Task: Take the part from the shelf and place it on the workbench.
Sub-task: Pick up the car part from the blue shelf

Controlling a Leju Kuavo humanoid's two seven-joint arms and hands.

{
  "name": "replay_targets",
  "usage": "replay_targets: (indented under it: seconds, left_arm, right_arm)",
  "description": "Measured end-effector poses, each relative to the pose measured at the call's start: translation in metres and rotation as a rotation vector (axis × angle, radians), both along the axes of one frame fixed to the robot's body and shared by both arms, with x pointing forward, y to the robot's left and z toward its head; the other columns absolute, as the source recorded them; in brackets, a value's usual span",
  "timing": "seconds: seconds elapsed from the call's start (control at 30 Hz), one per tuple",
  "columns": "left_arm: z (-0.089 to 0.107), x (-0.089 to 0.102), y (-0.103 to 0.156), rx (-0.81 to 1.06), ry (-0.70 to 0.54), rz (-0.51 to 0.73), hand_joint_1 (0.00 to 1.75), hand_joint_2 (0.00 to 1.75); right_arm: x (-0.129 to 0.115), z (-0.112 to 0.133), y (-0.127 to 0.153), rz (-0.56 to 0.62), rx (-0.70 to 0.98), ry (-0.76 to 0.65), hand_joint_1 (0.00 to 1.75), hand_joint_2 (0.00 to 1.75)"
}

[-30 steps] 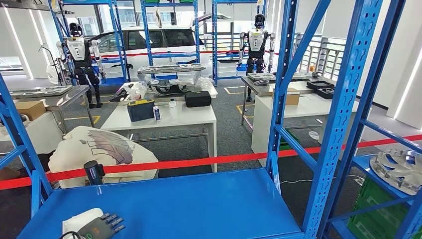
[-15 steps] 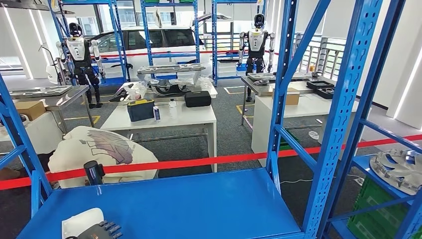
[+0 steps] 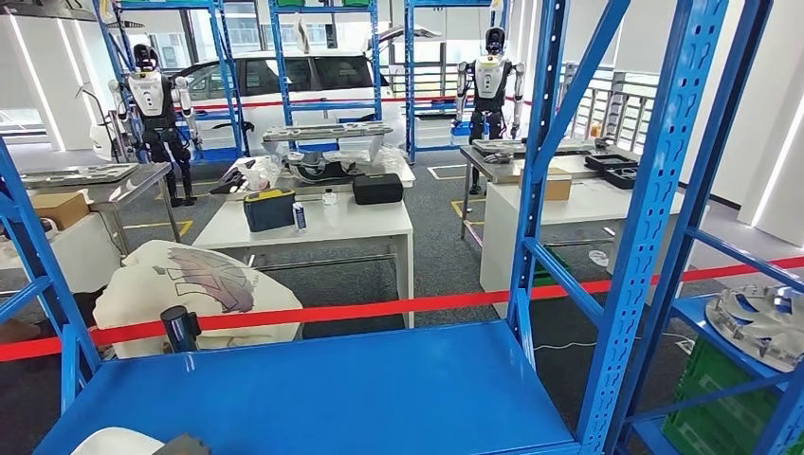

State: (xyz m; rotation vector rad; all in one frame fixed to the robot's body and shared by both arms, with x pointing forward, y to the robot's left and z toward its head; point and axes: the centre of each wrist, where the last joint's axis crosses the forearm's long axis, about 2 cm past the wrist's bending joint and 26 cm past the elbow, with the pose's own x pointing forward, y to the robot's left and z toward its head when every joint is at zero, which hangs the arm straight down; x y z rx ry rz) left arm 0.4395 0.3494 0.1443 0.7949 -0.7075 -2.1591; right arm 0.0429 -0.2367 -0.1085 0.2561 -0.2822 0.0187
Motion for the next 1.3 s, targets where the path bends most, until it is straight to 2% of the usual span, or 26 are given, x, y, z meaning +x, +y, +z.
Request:
replay_targets:
  seconds: [0.03,0.17,0.33,0.67,0.87,1.1,1.2,1.3]
  left_arm:
    - [0.0,0.0,0.0,-0.003,0.001,-0.001,1.73,1.75]
    - [0.0,0.0,-0.003,-0.026,0.007,-0.004,1.5,1.75]
    - [0.0,0.001,-0.007,-0.072,-0.008,-0.03,1.5,1.75]
    - [0.006,0.005,-0.031,-0.216,-0.154,-0.074,1.5,1.75]
    - [0.016,0.011,-0.047,-0.352,-0.223,-0.079,1.5,1.75]
    - [0.025,0.015,-0.057,-0.429,-0.266,-0.091,1.5,1.75]
    - [0.034,0.02,-0.063,-0.502,-0.294,-0.094,1.5,1.75]
    - [0.054,0.029,-0.074,-0.581,-0.325,-0.102,1.5,1.75]
  right_arm:
    - [0.0,0.0,0.0,0.0,0.0,0.0,0.0,0.0]
    - [0.0,0.0,0.0,0.0,0.0,0.0,0.0,0.0]
    - [0.0,0.0,0.0,0.0,0.0,0.0,0.0,0.0]
    - [0.0,0.0,0.0,-0.002,0.0,-0.002,0.0,0.0]
    - [0.0,0.0,0.0,-0.008,0.001,-0.01,0.0,0.0]
    - [0.0,0.0,0.0,-0.012,0.002,-0.014,0.0,0.0]
    - [0.0,0.0,0.0,-0.017,0.003,-0.014,0.0,0.0]
    - [0.0,0.0,0.0,-0.02,0.003,-0.016,0.0,0.0]
